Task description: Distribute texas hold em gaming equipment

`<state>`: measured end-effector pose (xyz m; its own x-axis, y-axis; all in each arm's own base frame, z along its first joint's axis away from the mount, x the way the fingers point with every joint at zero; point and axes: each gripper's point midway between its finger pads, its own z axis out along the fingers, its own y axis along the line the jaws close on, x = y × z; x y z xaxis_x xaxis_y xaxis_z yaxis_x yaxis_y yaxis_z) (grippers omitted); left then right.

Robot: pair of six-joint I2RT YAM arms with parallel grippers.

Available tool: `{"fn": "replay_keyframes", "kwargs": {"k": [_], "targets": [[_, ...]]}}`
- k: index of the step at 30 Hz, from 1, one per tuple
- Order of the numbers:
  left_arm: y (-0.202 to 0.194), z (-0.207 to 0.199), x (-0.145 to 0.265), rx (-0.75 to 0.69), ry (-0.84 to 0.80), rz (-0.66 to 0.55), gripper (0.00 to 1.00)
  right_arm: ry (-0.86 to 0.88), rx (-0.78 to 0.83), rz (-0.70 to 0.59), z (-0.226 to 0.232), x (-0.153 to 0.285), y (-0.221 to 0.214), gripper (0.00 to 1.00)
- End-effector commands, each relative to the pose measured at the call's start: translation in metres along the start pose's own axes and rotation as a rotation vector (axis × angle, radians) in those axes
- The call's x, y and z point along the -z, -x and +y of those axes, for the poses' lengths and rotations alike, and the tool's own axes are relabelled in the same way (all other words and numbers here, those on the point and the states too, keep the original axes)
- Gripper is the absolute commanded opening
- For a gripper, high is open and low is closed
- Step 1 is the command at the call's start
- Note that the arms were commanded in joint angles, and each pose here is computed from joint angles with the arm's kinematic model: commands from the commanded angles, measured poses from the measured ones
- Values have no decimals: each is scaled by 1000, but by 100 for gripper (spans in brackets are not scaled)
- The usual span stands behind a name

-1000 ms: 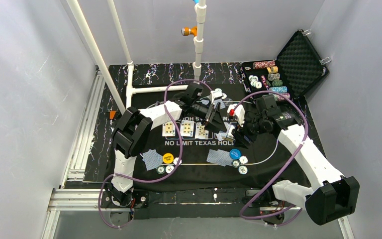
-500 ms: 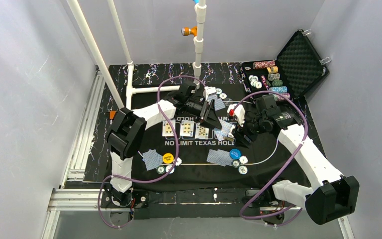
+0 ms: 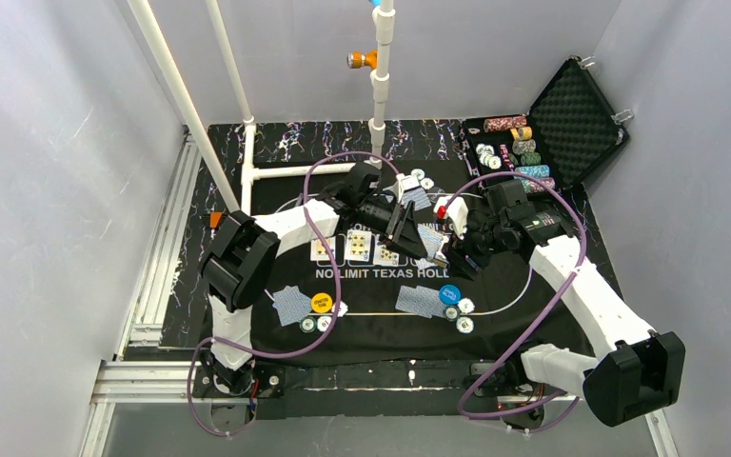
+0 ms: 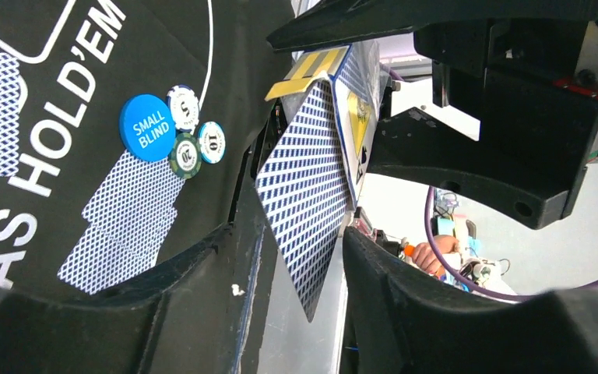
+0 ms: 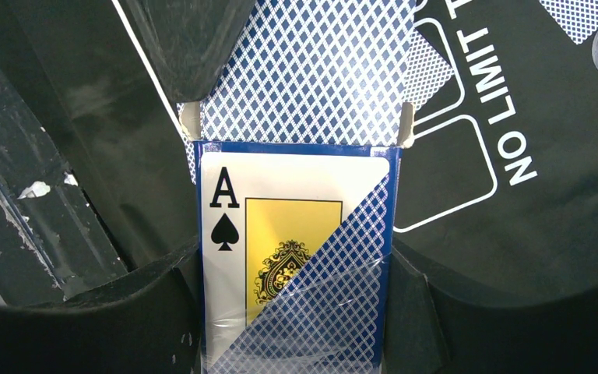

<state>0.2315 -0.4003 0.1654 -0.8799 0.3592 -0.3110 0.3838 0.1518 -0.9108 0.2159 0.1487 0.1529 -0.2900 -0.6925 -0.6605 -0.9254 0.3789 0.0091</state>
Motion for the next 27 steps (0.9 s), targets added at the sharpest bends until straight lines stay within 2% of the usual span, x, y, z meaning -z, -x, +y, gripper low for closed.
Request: {"fn": "replay_keyframes", "kwargs": {"k": [1,12,18,27], "targets": [[8,-34,9,-85,-40,-43,46,-18,22,-56,-4,4,16,1],[31,-31,31,-82,-21,-138,20,-20,24,-52,-2,4,12,1],[35,-35,35,-104,-26,-159,0,-26,22,-47,-3,3,11,1],[60,-48,69,-200,-20,-254,0,-48,20,-27,-4,5,4,1]]}}
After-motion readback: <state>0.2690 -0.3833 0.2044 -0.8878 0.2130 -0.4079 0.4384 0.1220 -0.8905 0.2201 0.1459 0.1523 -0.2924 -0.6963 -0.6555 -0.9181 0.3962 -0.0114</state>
